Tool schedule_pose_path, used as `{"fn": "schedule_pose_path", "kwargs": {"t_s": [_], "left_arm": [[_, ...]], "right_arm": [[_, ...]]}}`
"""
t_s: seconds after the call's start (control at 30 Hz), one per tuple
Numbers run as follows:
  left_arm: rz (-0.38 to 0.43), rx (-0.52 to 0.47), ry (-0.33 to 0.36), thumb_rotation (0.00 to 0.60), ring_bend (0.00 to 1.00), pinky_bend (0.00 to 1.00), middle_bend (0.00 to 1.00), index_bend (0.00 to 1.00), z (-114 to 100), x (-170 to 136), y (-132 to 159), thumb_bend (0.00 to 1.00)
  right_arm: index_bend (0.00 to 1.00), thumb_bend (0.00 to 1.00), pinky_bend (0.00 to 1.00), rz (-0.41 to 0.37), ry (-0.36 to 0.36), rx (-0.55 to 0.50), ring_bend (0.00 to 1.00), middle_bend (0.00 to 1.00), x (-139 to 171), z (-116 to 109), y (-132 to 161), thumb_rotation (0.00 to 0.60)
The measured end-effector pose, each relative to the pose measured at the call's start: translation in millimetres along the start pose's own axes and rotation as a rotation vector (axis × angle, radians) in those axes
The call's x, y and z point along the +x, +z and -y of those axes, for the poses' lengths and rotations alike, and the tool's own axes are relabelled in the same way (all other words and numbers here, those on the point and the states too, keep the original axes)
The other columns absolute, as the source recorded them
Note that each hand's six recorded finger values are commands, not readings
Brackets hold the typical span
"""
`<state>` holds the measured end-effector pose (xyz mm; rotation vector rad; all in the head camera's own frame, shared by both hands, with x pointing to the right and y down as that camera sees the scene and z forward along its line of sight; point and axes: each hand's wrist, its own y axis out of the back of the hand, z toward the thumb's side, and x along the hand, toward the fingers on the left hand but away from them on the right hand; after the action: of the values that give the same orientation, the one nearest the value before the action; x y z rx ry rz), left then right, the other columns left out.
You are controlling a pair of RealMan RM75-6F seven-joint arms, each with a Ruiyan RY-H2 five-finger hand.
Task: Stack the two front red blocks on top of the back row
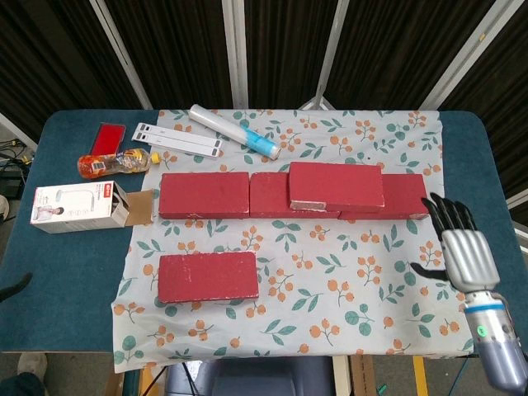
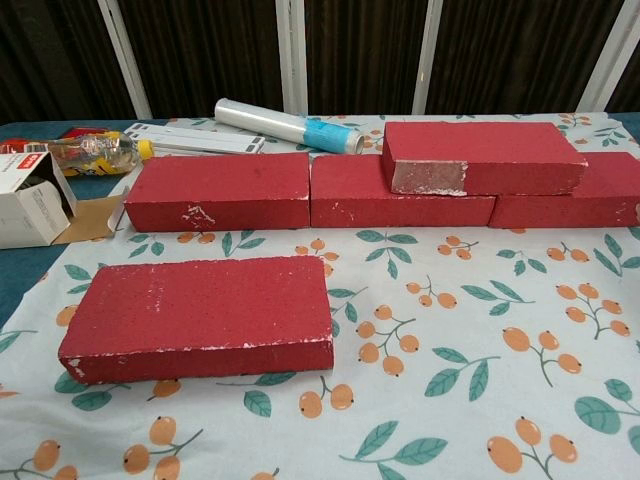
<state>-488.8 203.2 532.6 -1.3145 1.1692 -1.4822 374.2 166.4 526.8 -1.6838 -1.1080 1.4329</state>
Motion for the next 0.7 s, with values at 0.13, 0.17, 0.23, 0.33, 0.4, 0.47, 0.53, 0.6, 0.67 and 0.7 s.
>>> {"fn": "schedule_pose_path", "kwargs": {"t_s": [0.13, 0.17, 0.23, 0.33, 0.4, 0.47, 0.53, 0.6, 0.67, 0.7], "left_arm": [[0.049, 0.003, -0.055, 0.600, 0.00, 0.16, 0.00, 0.01, -4, 11, 10, 0.00], [0.062, 0.004, -0.075, 0.600, 0.00, 0.16, 0.00, 0.01, -5, 14, 13, 0.00], [0.095, 0.008, -0.127, 0.600, 0.00, 0.16, 0.00, 0.00, -9, 24, 22, 0.00], [0.143, 0.013, -0.213, 0.600, 0.00, 0.16, 0.00, 0.00, -15, 39, 38, 0.00], [0.178, 0.019, -0.274, 0.600, 0.00, 0.16, 0.00, 0.00, -20, 50, 52, 0.00], [0.208, 0.021, -0.324, 0.600, 0.00, 0.16, 0.00, 0.00, -24, 59, 64, 0.00], [0.243, 0.019, -0.379, 0.600, 0.00, 0.16, 0.00, 0.00, -28, 67, 81, 0.00], [0.274, 0.019, -0.430, 0.600, 0.00, 0.16, 0.00, 0.00, -32, 75, 97, 0.00], [0.294, 0.021, -0.464, 0.600, 0.00, 0.16, 0.00, 0.00, -37, 82, 111, 0.00], [0.305, 0.022, -0.479, 0.600, 0.00, 0.16, 0.00, 0.00, -41, 87, 120, 0.00]], "right_arm": [[0.00, 0.09, 0.00, 0.078, 0.007, -0.014, 0.00, 0.00, 44, 28, -26, 0.600], [0.00, 0.09, 0.00, 0.094, 0.019, -0.008, 0.00, 0.00, 52, 37, -32, 0.600], [0.00, 0.09, 0.00, 0.119, 0.047, 0.004, 0.00, 0.00, 62, 47, -40, 0.600], [0.00, 0.09, 0.00, 0.146, 0.108, 0.009, 0.00, 0.00, 67, 61, -46, 0.600], [0.00, 0.09, 0.00, 0.164, 0.146, 0.012, 0.00, 0.00, 68, 67, -51, 0.600], [0.00, 0.09, 0.00, 0.179, 0.160, 0.011, 0.00, 0.00, 68, 70, -55, 0.600], [0.00, 0.09, 0.00, 0.189, 0.145, 0.007, 0.00, 0.00, 66, 68, -58, 0.600], [0.00, 0.09, 0.00, 0.196, 0.139, 0.006, 0.00, 0.00, 66, 67, -60, 0.600], [0.00, 0.09, 0.00, 0.200, 0.146, 0.001, 0.00, 0.00, 65, 69, -62, 0.600], [0.00, 0.09, 0.00, 0.202, 0.149, -0.002, 0.00, 0.00, 65, 70, -62, 0.600]]}}
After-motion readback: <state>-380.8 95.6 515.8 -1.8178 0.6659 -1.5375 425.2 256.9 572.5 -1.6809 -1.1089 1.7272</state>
